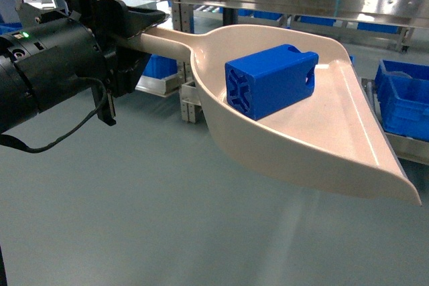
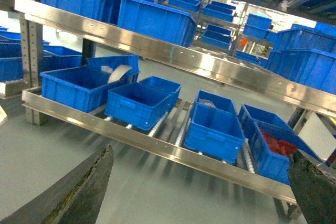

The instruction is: Place part in tray to right shelf

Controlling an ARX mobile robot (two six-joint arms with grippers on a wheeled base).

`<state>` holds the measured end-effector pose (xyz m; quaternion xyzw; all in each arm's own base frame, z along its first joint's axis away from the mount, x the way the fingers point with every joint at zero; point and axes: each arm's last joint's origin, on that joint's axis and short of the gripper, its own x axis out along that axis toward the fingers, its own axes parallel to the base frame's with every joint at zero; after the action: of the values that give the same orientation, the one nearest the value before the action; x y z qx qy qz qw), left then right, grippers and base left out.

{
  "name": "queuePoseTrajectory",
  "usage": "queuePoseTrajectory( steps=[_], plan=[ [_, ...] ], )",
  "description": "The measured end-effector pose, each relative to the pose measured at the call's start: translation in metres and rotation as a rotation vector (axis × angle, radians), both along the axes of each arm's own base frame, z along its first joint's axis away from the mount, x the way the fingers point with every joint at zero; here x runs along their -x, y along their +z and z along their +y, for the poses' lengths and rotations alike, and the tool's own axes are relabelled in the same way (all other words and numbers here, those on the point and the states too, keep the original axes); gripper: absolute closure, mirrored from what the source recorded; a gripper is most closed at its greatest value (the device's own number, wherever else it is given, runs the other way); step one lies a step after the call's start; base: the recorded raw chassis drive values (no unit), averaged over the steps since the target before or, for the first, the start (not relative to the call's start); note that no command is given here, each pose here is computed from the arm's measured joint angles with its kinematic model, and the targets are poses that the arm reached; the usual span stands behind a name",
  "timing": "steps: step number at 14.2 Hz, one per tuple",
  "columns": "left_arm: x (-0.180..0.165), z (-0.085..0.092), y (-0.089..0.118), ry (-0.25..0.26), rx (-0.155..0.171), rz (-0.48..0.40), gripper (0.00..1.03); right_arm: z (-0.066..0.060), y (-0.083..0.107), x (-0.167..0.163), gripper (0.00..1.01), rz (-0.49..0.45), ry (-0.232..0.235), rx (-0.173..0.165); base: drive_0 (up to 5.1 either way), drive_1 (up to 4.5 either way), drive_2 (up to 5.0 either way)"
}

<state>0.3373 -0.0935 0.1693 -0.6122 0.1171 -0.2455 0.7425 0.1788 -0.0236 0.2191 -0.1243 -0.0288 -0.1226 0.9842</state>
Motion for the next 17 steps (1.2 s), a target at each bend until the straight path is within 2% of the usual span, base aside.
queuePoseTrajectory(
  steps=[3, 6, 8, 11, 17],
  plan=[
    [-0.0006, 0.0024, -0.0001, 0.013, 0.001, 0.0, 0.89, 0.0, 0.0, 0.0, 0.03, 0.0, 0.0, 0.0, -1.6, -1.63, -1.6],
    [-0.0001, 0.0004, 0.0, 0.003, 0.0, 0.0, 0.89, 0.0, 0.0, 0.0, 0.03, 0.0, 0.0, 0.0, -1.6, -1.64, -1.6],
    [-0.0008, 0.0028, 0.0, 0.015, 0.001, 0.0, 0.89, 0.0, 0.0, 0.0, 0.03, 0.0, 0.0, 0.0, -1.8, -1.81, -1.8],
    [0.0, 0.0, 0.0001, 0.0, 0.0, -0.001, 0.89, 0.0, 0.0, 0.0, 0.03, 0.0, 0.0, 0.0, -1.5, -1.52, -1.5],
    [-0.0006, 0.002, 0.0, 0.01, 0.001, 0.0, 0.89, 0.0, 0.0, 0.0, 0.03, 0.0, 0.0, 0.0, -1.6, -1.59, -1.6]
  ],
)
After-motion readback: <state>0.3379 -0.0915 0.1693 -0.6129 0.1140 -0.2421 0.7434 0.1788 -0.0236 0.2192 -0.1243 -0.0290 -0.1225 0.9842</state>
